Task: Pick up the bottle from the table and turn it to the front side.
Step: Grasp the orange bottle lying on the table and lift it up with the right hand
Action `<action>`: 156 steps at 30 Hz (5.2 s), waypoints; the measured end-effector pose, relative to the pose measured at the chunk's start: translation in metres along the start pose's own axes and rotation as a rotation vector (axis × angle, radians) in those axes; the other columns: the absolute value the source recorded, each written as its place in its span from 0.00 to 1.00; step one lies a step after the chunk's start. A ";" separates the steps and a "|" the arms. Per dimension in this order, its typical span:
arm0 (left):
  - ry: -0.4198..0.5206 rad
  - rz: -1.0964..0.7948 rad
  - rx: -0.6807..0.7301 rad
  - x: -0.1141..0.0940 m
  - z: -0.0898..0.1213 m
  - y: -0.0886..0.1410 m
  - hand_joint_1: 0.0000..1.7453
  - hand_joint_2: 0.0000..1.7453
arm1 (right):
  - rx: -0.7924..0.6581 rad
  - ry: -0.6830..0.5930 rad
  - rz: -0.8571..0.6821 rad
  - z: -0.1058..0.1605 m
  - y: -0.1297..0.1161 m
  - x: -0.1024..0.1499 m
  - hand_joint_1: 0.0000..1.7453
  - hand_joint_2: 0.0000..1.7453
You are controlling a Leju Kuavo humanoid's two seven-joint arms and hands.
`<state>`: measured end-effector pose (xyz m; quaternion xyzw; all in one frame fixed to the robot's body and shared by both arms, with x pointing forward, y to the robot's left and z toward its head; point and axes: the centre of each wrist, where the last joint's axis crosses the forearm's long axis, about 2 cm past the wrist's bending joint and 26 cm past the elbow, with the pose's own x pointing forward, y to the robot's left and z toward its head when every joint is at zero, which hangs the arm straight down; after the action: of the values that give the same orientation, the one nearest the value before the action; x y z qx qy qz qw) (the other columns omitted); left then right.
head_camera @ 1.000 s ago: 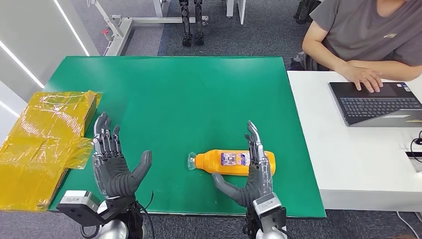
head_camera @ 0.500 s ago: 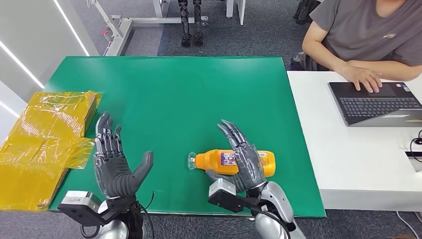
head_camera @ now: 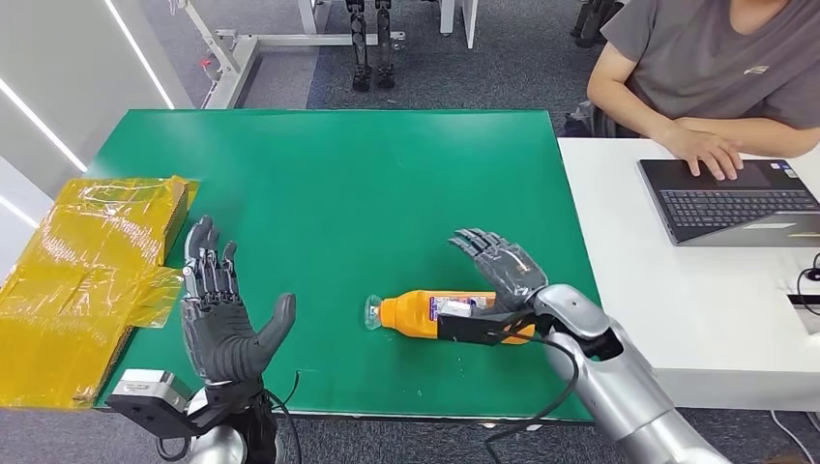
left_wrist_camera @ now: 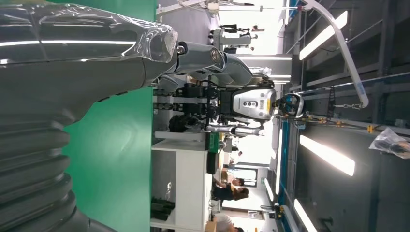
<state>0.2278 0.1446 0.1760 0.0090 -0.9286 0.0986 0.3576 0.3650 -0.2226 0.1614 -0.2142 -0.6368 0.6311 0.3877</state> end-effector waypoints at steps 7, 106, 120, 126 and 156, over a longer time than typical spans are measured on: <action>-0.008 0.032 -0.013 -0.001 -0.005 0.000 0.00 1.00 | 0.133 0.042 0.011 -0.018 -0.024 -0.033 0.00 1.00; -0.002 -0.013 0.039 -0.016 -0.018 0.008 0.00 1.00 | 0.671 -0.008 0.034 -0.053 -0.049 -0.046 0.00 1.00; -0.001 0.000 0.018 -0.014 -0.015 0.009 0.00 1.00 | 0.669 0.043 0.032 -0.042 -0.017 -0.054 0.00 1.00; 0.009 -0.003 0.015 -0.013 -0.010 0.010 0.00 1.00 | 0.558 0.054 0.015 -0.027 0.009 -0.061 0.00 1.00; 0.013 -0.018 0.015 -0.007 -0.001 0.016 0.00 1.00 | -0.043 0.020 -0.169 0.006 0.060 -0.023 1.00 1.00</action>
<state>0.2319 0.1597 0.1693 0.0194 -0.9253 0.1024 0.3646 0.3612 -0.2371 0.0989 -0.1741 -0.6621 0.5803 0.4411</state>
